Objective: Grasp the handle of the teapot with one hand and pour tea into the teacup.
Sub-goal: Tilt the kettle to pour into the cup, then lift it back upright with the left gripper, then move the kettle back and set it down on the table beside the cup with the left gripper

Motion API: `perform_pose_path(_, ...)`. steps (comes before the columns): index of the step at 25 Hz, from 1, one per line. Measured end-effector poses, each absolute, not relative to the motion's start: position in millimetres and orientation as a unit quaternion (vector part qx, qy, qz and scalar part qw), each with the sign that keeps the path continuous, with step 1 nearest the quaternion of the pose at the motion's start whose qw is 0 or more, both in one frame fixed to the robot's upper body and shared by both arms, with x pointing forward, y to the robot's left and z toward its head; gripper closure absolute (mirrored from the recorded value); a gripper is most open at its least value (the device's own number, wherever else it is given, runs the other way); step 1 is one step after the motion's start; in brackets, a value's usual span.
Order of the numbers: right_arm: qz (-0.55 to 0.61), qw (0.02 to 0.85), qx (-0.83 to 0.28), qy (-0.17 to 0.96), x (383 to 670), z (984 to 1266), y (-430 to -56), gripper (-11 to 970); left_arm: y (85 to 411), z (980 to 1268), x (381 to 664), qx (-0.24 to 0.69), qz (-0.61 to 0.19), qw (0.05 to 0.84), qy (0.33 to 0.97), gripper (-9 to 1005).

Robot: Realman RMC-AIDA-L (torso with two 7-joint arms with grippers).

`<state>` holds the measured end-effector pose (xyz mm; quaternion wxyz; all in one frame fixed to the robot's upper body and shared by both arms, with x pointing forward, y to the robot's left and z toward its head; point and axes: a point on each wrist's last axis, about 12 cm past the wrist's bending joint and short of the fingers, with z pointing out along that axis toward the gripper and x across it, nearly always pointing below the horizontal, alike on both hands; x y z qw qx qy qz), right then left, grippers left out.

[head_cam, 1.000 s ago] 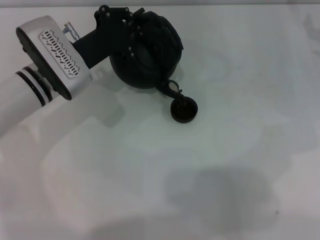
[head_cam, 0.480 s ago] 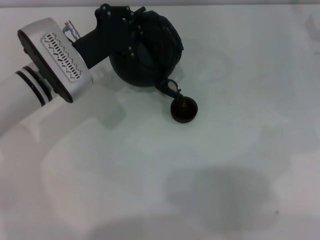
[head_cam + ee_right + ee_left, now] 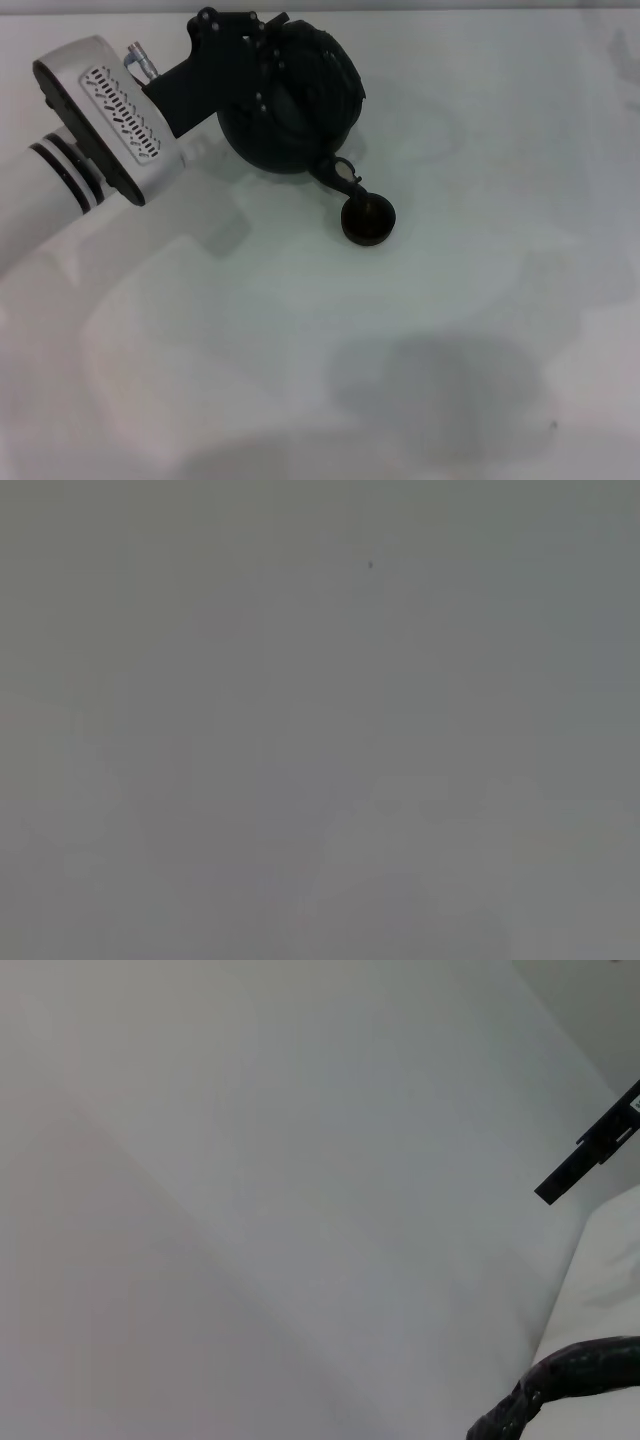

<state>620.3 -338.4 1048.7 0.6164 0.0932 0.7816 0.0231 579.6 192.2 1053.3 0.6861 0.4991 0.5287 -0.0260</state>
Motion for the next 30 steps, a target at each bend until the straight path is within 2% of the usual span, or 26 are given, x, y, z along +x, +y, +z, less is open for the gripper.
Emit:
perform_pose_path(10, 0.024, 0.616, 0.093, 0.782, 620, 1048, -338, 130, 187, 1053, 578, 0.488, -0.038, 0.690, 0.534, 904)
perform_pose_path(22, 0.025, 0.616, 0.095, 0.782, 618, 1047, -338, 130, 187, 1052, 576, 0.438, -0.091, 0.687, 0.573, 902)
perform_pose_path(30, 0.026, 0.612, 0.097, 0.784, 617, 1044, -337, 130, 200, 1050, 564, 0.339, -0.102, 0.714, 0.604, 902)
